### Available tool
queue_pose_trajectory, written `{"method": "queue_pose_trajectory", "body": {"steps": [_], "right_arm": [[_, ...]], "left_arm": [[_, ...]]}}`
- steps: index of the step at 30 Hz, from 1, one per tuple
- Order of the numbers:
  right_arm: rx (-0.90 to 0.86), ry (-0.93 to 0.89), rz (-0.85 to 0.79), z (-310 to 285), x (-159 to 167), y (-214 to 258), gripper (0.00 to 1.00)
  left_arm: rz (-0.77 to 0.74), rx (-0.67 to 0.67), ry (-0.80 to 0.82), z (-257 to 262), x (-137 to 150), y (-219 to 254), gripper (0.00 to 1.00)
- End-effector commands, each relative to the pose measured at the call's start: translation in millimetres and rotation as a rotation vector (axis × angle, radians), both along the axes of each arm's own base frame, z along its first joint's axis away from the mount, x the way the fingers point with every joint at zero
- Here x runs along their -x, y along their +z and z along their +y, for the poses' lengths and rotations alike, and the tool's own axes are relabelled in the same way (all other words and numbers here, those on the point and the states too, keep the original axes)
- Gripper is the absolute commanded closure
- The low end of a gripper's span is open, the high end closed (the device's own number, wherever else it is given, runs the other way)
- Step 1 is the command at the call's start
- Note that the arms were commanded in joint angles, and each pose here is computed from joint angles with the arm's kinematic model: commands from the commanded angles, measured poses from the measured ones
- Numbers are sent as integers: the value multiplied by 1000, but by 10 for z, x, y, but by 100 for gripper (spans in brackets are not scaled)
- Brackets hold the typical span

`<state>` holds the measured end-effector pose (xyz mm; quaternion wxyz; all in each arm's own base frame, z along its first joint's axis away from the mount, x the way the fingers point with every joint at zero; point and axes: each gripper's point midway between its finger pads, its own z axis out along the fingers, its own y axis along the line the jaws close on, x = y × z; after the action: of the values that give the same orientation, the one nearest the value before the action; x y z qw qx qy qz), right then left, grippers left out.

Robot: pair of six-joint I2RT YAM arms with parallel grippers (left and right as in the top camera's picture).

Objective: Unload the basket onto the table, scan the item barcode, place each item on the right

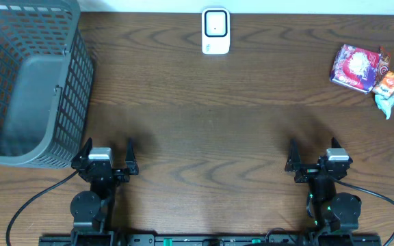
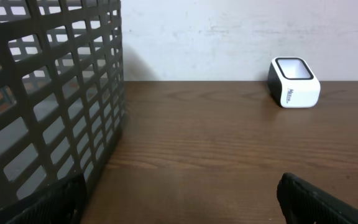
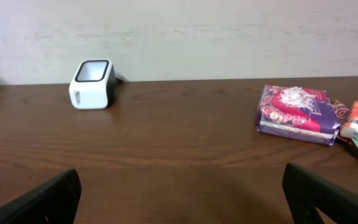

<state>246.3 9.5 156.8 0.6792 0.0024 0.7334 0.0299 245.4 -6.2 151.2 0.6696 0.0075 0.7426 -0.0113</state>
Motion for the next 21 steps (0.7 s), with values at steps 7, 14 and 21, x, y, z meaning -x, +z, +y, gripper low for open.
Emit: {"method": "queue_pose_trajectory", "body": {"steps": [7, 14, 21], "right_arm": [[11, -17, -1, -41, 2, -4, 1], [11, -18, -1, -42, 2, -4, 1], [11, -18, -1, -42, 2, -4, 1]], "left_arm": [[50, 53, 22, 29, 16, -141, 2], [51, 51, 29, 42, 16, -143, 2], [50, 51, 32, 47, 16, -142, 2]]}}
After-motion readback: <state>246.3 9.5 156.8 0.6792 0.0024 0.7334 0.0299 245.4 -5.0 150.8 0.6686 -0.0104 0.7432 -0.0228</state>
